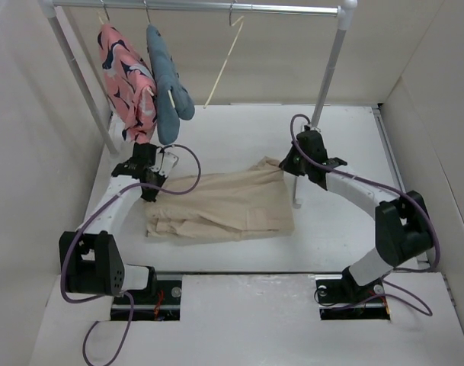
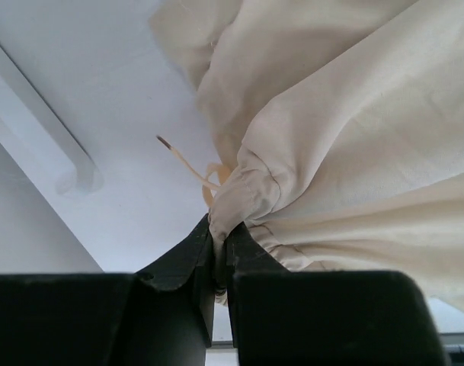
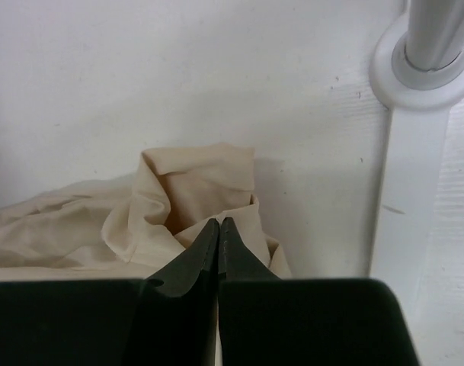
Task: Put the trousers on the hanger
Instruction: Fold the trousers at the center of the board.
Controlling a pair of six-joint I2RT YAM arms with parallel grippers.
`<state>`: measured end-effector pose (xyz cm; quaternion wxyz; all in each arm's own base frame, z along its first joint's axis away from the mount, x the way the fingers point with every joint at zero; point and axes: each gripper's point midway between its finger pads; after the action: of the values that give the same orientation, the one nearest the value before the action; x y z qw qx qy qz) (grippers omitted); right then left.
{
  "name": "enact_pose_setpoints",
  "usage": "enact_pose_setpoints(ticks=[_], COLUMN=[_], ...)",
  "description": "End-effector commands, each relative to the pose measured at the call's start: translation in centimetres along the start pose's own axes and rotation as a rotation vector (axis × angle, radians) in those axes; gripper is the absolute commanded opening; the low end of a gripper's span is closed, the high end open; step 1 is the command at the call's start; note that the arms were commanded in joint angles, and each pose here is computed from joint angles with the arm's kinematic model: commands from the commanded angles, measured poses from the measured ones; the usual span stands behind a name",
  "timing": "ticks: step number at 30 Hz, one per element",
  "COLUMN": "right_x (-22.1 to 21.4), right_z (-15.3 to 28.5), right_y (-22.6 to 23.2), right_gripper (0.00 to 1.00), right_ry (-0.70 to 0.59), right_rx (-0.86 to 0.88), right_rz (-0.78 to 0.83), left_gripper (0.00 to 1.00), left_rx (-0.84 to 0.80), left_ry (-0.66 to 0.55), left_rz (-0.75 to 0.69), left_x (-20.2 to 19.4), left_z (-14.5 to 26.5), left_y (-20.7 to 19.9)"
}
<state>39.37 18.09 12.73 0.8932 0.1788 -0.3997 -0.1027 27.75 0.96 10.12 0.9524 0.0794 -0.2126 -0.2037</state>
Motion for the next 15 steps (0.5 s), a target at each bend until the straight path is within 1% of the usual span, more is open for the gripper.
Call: enact_pose_setpoints(ticks=[1,2,3,4,5,6,7,9,10,11,12,13,14,15], right_x=[-1.0,-1.1,-0.9,-0.7,-0.4,0.4,0.2,0.8,-0.1,0.6,0.1,-0.5,-2.4,-2.7], right_z=[-2.7,-3.3,-4.1,-4.3,-4.5,-4.3,-3.9,-2.5,-1.5,0.2,1.1,2.0,2.9,4.1], right_y=[-0.1,-0.3,-0.3,0.2,0.6,1.2,2.2,2.7,3.5,4.3,4.5,3.7,3.8,3.8], right_gripper=[0.0,0.0,0.22,0.22,0.59,0.65,0.69,0.75,0.77,0.79,0.81,0.81,0.86,0.86], right_ry=[0.035,0.038,0.042,0.044,0.047,0.035,0.049,0.018,0.029,-0.001,-0.003,-0.001,0.025,0.016], right_rx=[-0.017,-0.032,-0.034,-0.021,0.0,0.022,0.021,-0.005,-0.008,-0.001,-0.012,-0.069,-0.08,-0.091], right_rz=[-0.057,-0.057,-0.032,-0.032,0.021,0.045,0.08,0.162,0.209,0.237,0.266,0.29,0.331,0.309], left_gripper=[0.0,0.0,0.03,0.09,0.2,0.49,0.6,0.72,0.81,0.83,0.83,0.85,0.87,0.87], left_rx=[0.054,0.066,0.085,0.085,0.086,0.073,0.061,0.054,0.045,0.035,0.028,0.02,0.003,-0.005], left_ry=[0.073,0.088,0.094,0.094,0.093,0.088,0.082,0.064,0.053,0.072,0.045,0.042,0.047,0.048], left_rz=[-0.045,-0.046,-0.027,-0.027,-0.007,-0.007,0.006,0.028,0.03,0.043,0.067,0.066,0.05,0.059], left_x=[-1.3,-1.6,-1.5,-1.5,-1.0,-0.7,-0.4,0.0,0.3,-0.3,0.1,0.0,-0.4,-0.8], left_z=[-1.7,-2.3,-3.0,-3.0,-3.2,-3.0,-2.8,-1.8,-1.3,-0.6,0.5,1.1,1.5,2.7], left_y=[0.9,1.1,1.3,1.3,1.4,1.3,1.1,1.6,1.6,1.7,2.2,2.3,2.0,2.0])
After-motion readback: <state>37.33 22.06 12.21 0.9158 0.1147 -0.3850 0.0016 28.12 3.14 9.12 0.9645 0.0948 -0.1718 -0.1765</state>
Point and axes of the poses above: each gripper's point midway between its finger pads, its own z axis back along the fingers, its own y axis along the line the jaws close on, x = y × z, and after that the axes turned 5 degrees about z, right-handed
